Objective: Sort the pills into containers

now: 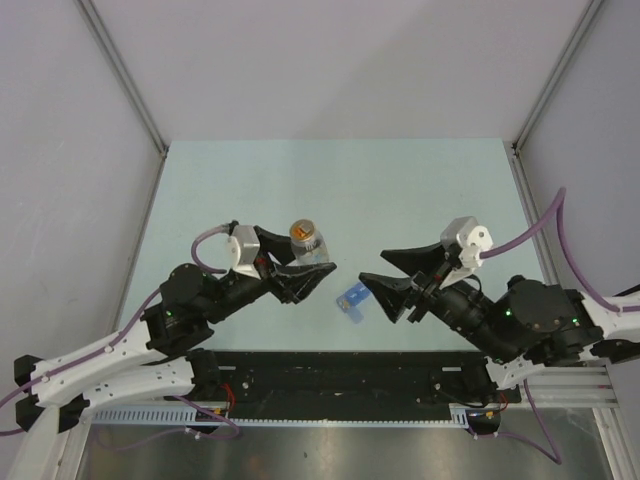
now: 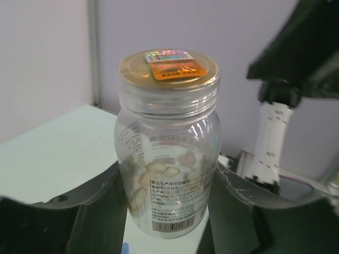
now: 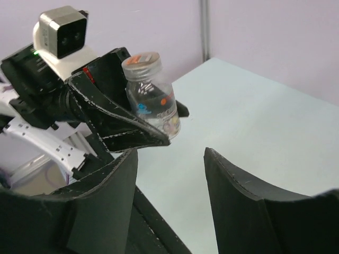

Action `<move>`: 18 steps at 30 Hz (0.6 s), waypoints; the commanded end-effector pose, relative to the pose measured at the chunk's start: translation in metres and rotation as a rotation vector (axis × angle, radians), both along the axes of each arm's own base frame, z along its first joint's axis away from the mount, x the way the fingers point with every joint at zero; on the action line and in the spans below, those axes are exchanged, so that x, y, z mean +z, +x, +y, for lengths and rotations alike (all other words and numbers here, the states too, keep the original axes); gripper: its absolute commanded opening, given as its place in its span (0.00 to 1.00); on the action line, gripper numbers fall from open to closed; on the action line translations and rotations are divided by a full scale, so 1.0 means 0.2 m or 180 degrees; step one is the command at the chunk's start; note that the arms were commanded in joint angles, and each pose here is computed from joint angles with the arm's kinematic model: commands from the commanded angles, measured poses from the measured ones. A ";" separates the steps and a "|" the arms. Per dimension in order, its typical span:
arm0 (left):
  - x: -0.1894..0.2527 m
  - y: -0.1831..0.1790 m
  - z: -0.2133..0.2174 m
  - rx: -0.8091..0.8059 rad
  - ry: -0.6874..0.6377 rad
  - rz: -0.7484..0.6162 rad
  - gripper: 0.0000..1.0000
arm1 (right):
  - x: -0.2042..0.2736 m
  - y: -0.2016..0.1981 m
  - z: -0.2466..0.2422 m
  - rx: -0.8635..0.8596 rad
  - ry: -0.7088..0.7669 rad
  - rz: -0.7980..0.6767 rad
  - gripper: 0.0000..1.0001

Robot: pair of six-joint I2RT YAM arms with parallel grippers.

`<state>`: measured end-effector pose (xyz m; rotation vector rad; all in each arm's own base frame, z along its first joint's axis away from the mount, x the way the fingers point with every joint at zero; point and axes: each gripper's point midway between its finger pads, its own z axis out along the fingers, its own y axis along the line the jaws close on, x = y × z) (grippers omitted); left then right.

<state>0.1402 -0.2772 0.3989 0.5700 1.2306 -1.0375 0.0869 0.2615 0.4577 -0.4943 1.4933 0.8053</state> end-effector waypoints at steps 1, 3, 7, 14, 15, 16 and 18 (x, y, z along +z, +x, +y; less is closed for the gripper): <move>0.00 -0.26 -0.07 -0.0938 0.0131 -0.0116 0.00 | -0.04 -0.16 0.04 0.0840 -0.0357 -0.0454 0.59; -0.01 -0.35 -0.08 -0.1267 0.0164 -0.0148 0.00 | -0.03 -0.22 0.05 0.1110 -0.0367 -0.0604 0.59; -0.02 -0.48 -0.08 -0.1706 0.0218 -0.0228 0.00 | 0.02 -0.37 0.03 0.1743 -0.0206 -0.0833 0.61; -0.02 -0.64 -0.08 -0.2296 0.0299 -0.0425 0.01 | 0.06 -0.45 0.01 0.2036 -0.0038 -0.1011 0.66; -0.02 -0.65 -0.08 -0.2339 0.0304 -0.0455 0.00 | 0.06 -0.45 0.01 0.2048 -0.0028 -0.1019 0.66; -0.02 -0.67 -0.08 -0.2416 0.0309 -0.0488 0.00 | 0.06 -0.45 0.01 0.2046 -0.0018 -0.1020 0.67; -0.02 -0.68 -0.08 -0.2466 0.0320 -0.0506 0.01 | 0.07 -0.45 0.03 0.2044 0.0020 -0.1030 0.68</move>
